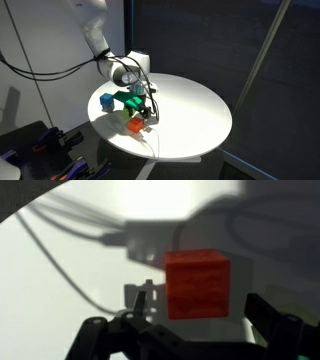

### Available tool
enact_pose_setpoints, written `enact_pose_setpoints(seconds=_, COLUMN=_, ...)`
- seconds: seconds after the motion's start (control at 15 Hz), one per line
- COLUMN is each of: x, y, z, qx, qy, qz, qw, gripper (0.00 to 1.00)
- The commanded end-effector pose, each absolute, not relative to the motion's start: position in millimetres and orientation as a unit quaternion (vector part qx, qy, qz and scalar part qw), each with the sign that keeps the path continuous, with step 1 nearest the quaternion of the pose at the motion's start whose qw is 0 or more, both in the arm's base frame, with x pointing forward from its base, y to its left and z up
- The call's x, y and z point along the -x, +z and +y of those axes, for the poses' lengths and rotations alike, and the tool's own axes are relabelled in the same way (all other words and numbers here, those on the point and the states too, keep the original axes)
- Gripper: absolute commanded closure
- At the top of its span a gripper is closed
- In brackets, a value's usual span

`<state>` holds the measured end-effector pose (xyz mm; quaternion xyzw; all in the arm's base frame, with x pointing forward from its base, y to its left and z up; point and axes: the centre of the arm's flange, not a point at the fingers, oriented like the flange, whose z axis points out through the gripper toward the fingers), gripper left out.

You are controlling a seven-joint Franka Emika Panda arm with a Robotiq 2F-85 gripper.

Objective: Put the orange cube on the green cube

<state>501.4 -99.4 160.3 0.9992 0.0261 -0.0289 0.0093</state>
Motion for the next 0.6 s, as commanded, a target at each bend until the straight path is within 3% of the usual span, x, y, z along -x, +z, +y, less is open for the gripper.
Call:
enact_pose_setpoints(seconds=0.0, x=-506.3, y=153.3, z=-102.2, qx=-1.000, qy=-0.022, qz=0.017, qw=0.012, gripper=0.00)
enact_pose_setpoints(seconds=0.27, x=-505.3, y=145.8, z=-103.5, qx=-0.999, qy=-0.028, qz=0.016, qw=0.012, gripper=0.00)
enact_pose_setpoints(seconds=0.33, x=-505.2, y=144.0, z=-104.1, qx=-0.999, qy=-0.030, qz=0.016, qw=0.012, gripper=0.25)
enact_pose_setpoints(seconds=0.4, x=-505.0, y=142.4, z=-104.6, qx=-0.999, qy=-0.032, qz=0.017, qw=0.012, gripper=0.26)
enact_pose_setpoints(seconds=0.53, x=-504.6, y=140.1, z=-105.3, qx=-0.999, qy=-0.034, qz=0.017, qw=0.012, gripper=0.42)
